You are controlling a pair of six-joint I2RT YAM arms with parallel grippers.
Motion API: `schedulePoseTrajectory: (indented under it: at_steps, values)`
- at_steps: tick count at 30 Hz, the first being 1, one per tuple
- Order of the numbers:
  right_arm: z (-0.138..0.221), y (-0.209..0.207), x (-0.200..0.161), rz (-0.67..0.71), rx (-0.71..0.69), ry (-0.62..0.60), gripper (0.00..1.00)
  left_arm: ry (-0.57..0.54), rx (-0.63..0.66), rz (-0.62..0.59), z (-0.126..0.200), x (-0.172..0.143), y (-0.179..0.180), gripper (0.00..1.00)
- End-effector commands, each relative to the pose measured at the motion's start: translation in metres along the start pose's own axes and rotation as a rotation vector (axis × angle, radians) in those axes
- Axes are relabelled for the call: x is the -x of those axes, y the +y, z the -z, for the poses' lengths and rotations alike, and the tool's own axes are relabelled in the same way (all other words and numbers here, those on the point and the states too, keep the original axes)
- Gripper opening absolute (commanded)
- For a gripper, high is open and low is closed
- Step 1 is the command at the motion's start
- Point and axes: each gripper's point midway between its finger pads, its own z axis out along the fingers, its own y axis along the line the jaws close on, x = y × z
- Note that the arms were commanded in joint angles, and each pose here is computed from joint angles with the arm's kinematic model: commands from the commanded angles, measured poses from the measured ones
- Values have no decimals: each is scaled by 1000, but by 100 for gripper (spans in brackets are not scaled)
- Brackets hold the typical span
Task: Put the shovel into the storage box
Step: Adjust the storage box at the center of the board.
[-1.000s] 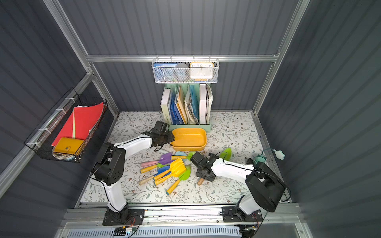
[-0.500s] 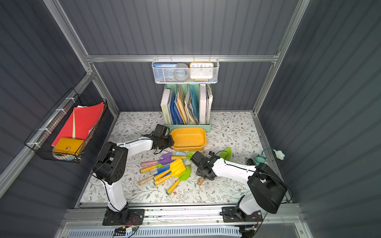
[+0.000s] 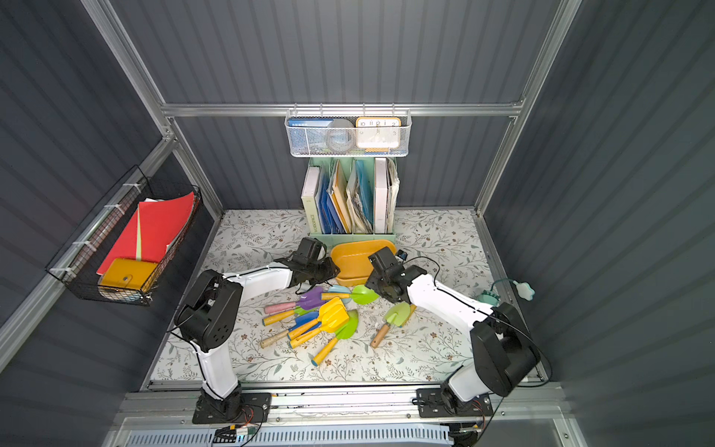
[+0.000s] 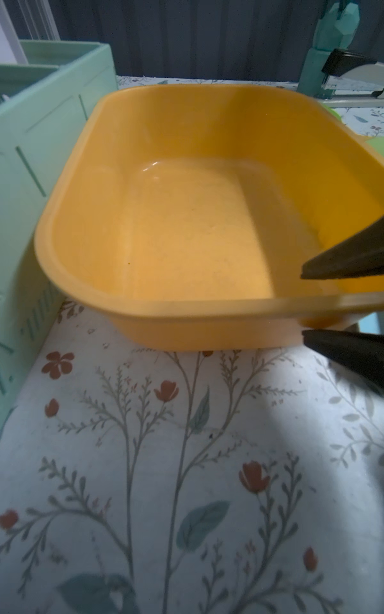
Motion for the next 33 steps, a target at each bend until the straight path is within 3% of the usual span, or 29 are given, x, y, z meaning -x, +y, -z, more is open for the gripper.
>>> schedulePoseTrajectory:
  at_steps: [1, 8, 13, 16, 18, 23, 33]
  values:
    - [-19, 11, 1, -64, 41, 83, 63, 0, -53, 21, 2, -5, -17, 32]
    - [-45, 14, 3, -119, -10, 121, 60, 22, -94, 10, -5, -18, -36, 34]
    - [-51, -1, 10, -144, -70, 90, 51, 37, -117, 12, -7, -23, -42, 38]
    - [-52, -14, 15, -151, -109, 77, 44, 30, -116, 3, -3, -22, -43, 46]
    - [-51, -23, 17, -144, -140, 72, 39, 33, -112, -8, -1, -22, -43, 54]
    - [-46, -46, 23, -120, -199, 80, 29, 28, -88, -40, 9, -22, -41, 61]
    - [-27, -80, 42, 20, -301, 72, 18, 11, -25, -98, 23, -16, -36, 63]
